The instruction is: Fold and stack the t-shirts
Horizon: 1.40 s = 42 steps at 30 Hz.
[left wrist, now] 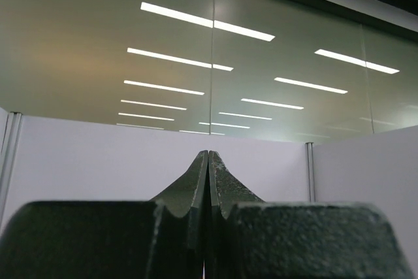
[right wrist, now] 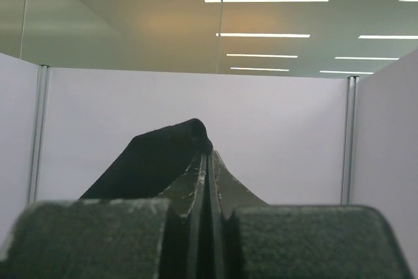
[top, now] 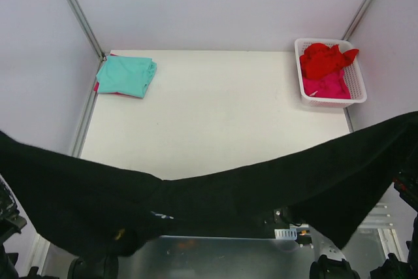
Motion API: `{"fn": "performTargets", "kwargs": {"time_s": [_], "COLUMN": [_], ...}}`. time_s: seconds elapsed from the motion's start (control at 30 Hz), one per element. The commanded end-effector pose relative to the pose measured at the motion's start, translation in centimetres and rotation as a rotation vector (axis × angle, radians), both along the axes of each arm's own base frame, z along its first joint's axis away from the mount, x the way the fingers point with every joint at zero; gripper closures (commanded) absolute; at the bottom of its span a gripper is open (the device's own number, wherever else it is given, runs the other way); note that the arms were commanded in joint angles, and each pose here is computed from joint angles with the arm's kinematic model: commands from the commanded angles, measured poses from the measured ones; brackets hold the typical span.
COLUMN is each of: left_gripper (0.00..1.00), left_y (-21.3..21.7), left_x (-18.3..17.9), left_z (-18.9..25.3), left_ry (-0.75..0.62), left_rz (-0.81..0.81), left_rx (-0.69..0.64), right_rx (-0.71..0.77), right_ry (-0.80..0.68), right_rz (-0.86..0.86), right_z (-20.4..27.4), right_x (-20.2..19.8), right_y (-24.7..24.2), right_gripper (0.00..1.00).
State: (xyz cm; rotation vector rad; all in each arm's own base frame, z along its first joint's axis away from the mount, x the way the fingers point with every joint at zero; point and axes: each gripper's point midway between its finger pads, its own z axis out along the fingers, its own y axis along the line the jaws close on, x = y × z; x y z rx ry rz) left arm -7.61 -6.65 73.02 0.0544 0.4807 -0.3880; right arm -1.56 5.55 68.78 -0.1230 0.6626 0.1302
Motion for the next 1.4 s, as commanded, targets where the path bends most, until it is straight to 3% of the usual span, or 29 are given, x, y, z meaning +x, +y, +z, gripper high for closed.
{"fn": "performTargets", "kwargs": {"time_s": [0.0, 0.13, 0.3, 0.43, 0.53, 0.67, 0.9, 0.97, 1.13, 1.17, 1.37], "left_gripper": [1.0, 1.0, 1.0, 1.0, 1.0, 1.0, 1.0, 1.0, 1.0, 1.0, 1.0], "left_y": [1.3, 1.8, 2.8, 2.8, 2.7, -0.1, -11.0, -12.9, -13.6, -13.7, -15.7], "left_x": [8.0, 12.6, 22.6, 26.8, 30.0, 35.5, 38.2, 38.0, 38.4, 38.3, 38.1], "left_z": [1.3, 1.6, -0.4, -2.2, -4.8, -11.5, -22.2, -24.1, -26.6, -26.8, -30.5], "left_ry": [0.116, 0.165, 0.301, 0.334, 0.402, 0.603, 0.872, 0.923, 1.004, 1.01, 1.14], "left_rz": [-0.016, -0.027, -0.054, -0.096, -0.14, -0.383, -0.749, -0.789, -0.798, -0.805, -0.928], "left_rx": [-0.04, -0.045, -0.064, -0.055, -0.071, -0.102, -0.034, -0.011, 0.013, 0.018, 0.007], "right_rx": [0.021, 0.029, 0.034, 0.018, 0.016, 0.011, 0.001, 0.004, 0.041, 0.056, 0.061], "right_ry": [0.09, 0.159, 0.252, 0.297, 0.31, 0.317, 0.33, 0.387, 0.419, 0.442, 0.389], "right_rz": [0.013, 0.026, 0.043, 0.09, 0.105, 0.134, 0.202, 0.223, 0.294, 0.325, 0.446], "right_z": [0.5, -0.4, -2.5, -3.4, -3.7, -3.7, -3.1, -3.7, -3.5, -4.2, -1.4], "right_x": [5.6, 10.8, 18.5, 22.6, 25.0, 27.2, 28.6, 31.4, 36.8, 39.4, 39.1], "right_y": [-0.9, -1.5, -2.3, -2.0, -2.1, -2.0, -1.0, -0.7, -0.6, -0.5, 2.3], "right_gripper": [0.99, 0.99, 0.99, 0.99, 0.99, 0.99, 0.99, 0.99, 0.99, 0.99, 0.99]}}
